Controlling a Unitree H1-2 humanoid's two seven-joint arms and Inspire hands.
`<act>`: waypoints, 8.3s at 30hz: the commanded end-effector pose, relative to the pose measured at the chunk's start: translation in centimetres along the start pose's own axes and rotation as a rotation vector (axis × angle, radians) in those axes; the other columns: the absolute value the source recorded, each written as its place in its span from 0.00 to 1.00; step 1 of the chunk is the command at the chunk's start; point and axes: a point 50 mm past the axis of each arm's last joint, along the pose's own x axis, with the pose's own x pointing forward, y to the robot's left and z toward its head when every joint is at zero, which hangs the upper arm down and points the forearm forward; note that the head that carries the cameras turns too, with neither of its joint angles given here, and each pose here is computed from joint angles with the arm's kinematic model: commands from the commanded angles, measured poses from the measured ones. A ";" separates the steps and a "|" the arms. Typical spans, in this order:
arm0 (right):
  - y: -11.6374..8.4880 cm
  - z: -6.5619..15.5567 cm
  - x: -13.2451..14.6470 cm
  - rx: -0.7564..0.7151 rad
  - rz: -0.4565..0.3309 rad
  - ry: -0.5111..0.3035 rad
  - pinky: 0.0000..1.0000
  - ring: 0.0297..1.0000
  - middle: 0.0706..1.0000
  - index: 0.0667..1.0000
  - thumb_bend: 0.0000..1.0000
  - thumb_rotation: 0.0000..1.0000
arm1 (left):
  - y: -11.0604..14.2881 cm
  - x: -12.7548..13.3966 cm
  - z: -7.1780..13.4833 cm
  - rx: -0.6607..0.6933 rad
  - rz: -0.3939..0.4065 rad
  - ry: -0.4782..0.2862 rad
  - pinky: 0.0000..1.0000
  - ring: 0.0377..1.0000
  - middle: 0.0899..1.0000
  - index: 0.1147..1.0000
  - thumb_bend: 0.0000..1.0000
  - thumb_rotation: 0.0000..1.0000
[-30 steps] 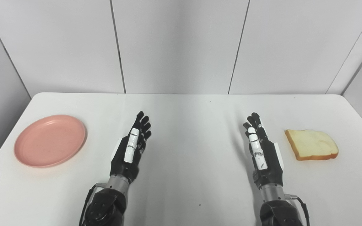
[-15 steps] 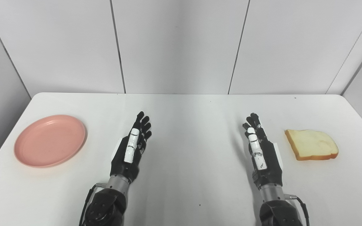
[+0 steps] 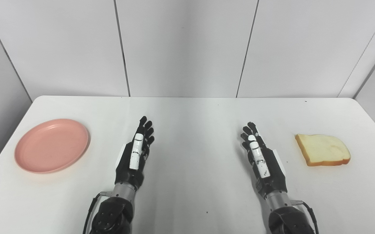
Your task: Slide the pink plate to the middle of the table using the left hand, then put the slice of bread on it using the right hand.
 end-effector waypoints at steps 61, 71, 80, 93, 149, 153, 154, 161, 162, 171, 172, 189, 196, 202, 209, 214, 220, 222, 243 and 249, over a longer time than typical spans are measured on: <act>-3.6 0.4 2.8 0.062 0.066 -0.164 1.00 0.98 0.99 1.00 0.49 0.93 | 15.7 4.4 10.1 0.225 0.217 -0.199 0.95 0.90 0.89 0.90 0.66 0.97; -3.5 0.1 3.1 0.069 0.063 -0.165 0.99 0.97 0.97 0.98 0.45 0.94 | 21.4 3.8 11.1 0.257 0.334 -0.210 0.86 0.88 0.87 0.86 0.64 0.94; -3.7 0.1 3.2 0.074 0.071 -0.180 0.99 0.97 0.98 0.99 0.44 0.95 | 24.7 3.1 12.2 0.283 0.417 -0.217 0.81 0.83 0.84 0.85 0.64 0.93; -3.4 0.5 3.2 0.088 0.067 -0.190 0.95 0.94 0.95 0.96 0.45 0.92 | 28.7 2.0 12.8 0.301 0.496 -0.187 0.79 0.82 0.83 0.84 0.62 0.95; -3.5 0.8 2.9 0.087 0.051 -0.190 0.93 0.94 0.95 0.96 0.47 0.89 | 29.4 1.3 7.6 0.228 0.414 -0.063 0.81 0.85 0.83 0.82 0.65 0.95; -3.6 0.8 2.9 0.084 0.053 -0.192 0.93 0.94 0.95 0.96 0.48 0.89 | 28.8 1.6 7.6 0.215 0.398 -0.060 0.81 0.85 0.83 0.81 0.67 0.93; -3.6 0.8 2.9 0.084 0.054 -0.193 0.93 0.94 0.95 0.96 0.48 0.89 | 28.8 1.6 7.6 0.213 0.397 -0.061 0.81 0.85 0.83 0.81 0.67 0.93; -3.7 0.9 2.8 0.086 0.049 -0.189 0.96 0.95 0.96 0.96 0.47 0.89 | 27.4 2.2 7.7 0.195 0.355 -0.071 0.79 0.85 0.83 0.81 0.65 0.93; -3.7 0.9 2.9 0.086 0.048 -0.190 0.96 0.95 0.96 0.97 0.46 0.89 | 27.2 2.3 7.7 0.188 0.352 -0.070 0.79 0.85 0.84 0.81 0.64 0.94; -3.7 0.9 2.8 0.087 0.042 -0.187 0.96 0.94 0.95 0.96 0.47 0.89 | 25.5 2.6 7.1 0.175 0.288 -0.063 0.83 0.87 0.85 0.83 0.65 0.96; -3.7 0.9 2.8 0.085 0.043 -0.189 0.96 0.94 0.95 0.95 0.47 0.89 | 25.3 2.7 7.0 0.176 0.284 -0.064 0.83 0.86 0.85 0.82 0.64 0.97; -3.8 1.2 2.7 0.083 0.038 -0.193 0.99 0.96 0.96 0.96 0.49 0.89 | 22.0 4.2 5.7 0.143 0.179 -0.074 0.82 0.87 0.86 0.82 0.69 0.95; -3.6 1.6 2.6 0.081 0.041 -0.202 1.00 0.98 0.98 0.97 0.47 0.91 | 19.5 4.5 5.0 0.114 0.179 -0.079 0.78 0.84 0.83 0.81 0.70 0.90; -3.4 1.7 2.5 0.083 0.041 -0.204 1.00 0.99 0.99 0.97 0.49 0.90 | 17.1 4.9 4.5 0.082 0.156 -0.090 0.80 0.85 0.84 0.82 0.69 0.93; -3.3 1.9 2.5 0.085 0.031 -0.205 1.00 1.00 1.00 0.98 0.50 0.88 | 14.5 5.4 3.6 0.049 0.140 -0.094 0.84 0.87 0.86 0.83 0.72 0.91; -3.3 2.0 2.5 0.083 0.037 -0.209 1.00 1.00 1.00 0.98 0.50 0.89 | 13.1 5.5 3.1 0.041 0.125 -0.087 0.85 0.88 0.88 0.84 0.74 0.92; -3.0 2.3 2.4 0.083 0.039 -0.214 1.00 1.00 1.00 0.99 0.53 0.89 | 11.6 5.2 2.5 0.029 0.100 -0.070 0.85 0.89 0.89 0.85 0.70 0.96; -2.9 2.4 2.3 0.080 0.041 -0.213 1.00 1.00 1.00 1.00 0.54 0.89 | 11.1 5.0 2.2 0.020 0.093 -0.061 0.85 0.89 0.89 0.85 0.70 0.96; -1.1 3.6 1.6 0.053 0.013 -0.196 1.00 0.96 0.97 0.98 0.62 0.88 | 7.3 3.9 1.2 -0.064 0.054 -0.066 0.85 0.90 0.88 0.87 0.69 0.96; -0.5 3.7 1.7 0.047 0.011 -0.201 1.00 0.95 0.96 0.97 0.63 0.86 | 5.9 3.9 1.3 -0.094 0.050 -0.056 0.87 0.90 0.88 0.88 0.68 0.97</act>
